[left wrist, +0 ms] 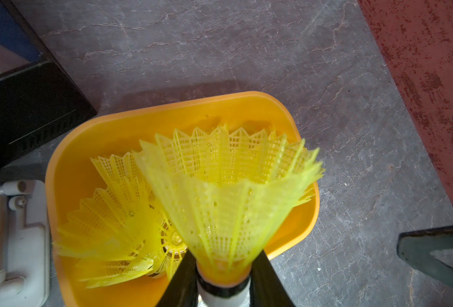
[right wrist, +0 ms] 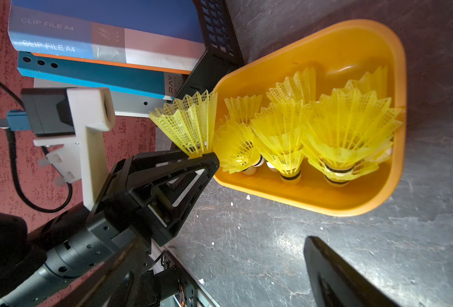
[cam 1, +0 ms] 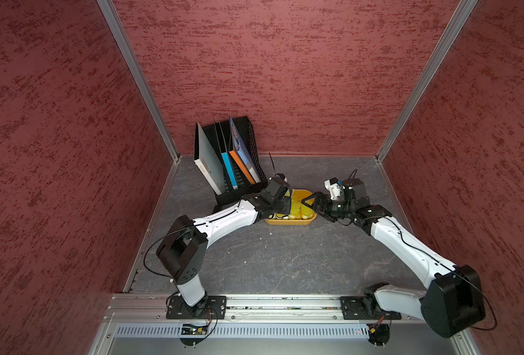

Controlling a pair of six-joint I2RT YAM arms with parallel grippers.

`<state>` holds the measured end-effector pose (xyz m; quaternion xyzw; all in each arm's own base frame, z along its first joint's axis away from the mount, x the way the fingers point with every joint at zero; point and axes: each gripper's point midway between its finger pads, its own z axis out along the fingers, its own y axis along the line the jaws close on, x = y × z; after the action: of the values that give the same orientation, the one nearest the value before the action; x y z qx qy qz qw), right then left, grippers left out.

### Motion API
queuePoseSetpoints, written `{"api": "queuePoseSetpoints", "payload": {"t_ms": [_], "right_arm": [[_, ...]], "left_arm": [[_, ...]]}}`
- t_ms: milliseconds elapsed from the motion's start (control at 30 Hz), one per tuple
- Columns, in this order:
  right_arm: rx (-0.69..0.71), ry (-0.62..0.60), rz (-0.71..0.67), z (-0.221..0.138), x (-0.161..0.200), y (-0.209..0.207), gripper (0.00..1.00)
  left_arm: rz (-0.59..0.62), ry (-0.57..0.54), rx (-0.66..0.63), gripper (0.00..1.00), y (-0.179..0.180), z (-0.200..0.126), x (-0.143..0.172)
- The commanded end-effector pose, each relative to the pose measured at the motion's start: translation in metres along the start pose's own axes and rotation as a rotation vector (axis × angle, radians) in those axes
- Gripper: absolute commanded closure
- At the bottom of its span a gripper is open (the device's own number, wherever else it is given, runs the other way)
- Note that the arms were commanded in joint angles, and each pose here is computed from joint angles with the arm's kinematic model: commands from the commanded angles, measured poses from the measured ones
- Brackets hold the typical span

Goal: Put the shuttlecocks into the storage box
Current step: Place the shuttlecock in the storage box.

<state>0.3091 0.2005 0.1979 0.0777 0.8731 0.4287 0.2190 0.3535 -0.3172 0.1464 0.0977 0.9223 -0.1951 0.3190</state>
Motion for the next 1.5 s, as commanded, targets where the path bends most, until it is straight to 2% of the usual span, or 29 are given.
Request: {"api": "queuePoseSetpoints", "payload": {"t_ms": [0, 300, 633, 967, 1267, 1467], "right_arm": [[-0.042, -0.01, -0.004, -0.001, -0.008, 0.012, 0.03], [0.016, 0.019, 0.077, 0.005, -0.013, -0.004, 0.04], [0.021, 0.025, 0.091, 0.006, -0.013, -0.007, 0.04], [0.022, 0.029, 0.085, 0.006, -0.013, -0.007, 0.05], [0.026, 0.023, 0.085, 0.006, -0.014, -0.008, 0.05], [0.027, 0.02, 0.084, 0.005, -0.013, -0.008, 0.05]], "left_arm": [[-0.021, 0.014, -0.037, 0.88, 0.008, 0.004, -0.001], [-0.026, 0.024, -0.04, 0.88, 0.01, 0.009, 0.003], [-0.017, 0.031, -0.039, 0.87, 0.009, 0.016, 0.003], [-0.011, 0.041, -0.056, 0.7, 0.012, 0.019, 0.004], [-0.007, 0.07, -0.075, 0.58, 0.014, 0.02, 0.008], [-0.008, 0.052, -0.07, 0.57, 0.012, 0.015, 0.004]]}}
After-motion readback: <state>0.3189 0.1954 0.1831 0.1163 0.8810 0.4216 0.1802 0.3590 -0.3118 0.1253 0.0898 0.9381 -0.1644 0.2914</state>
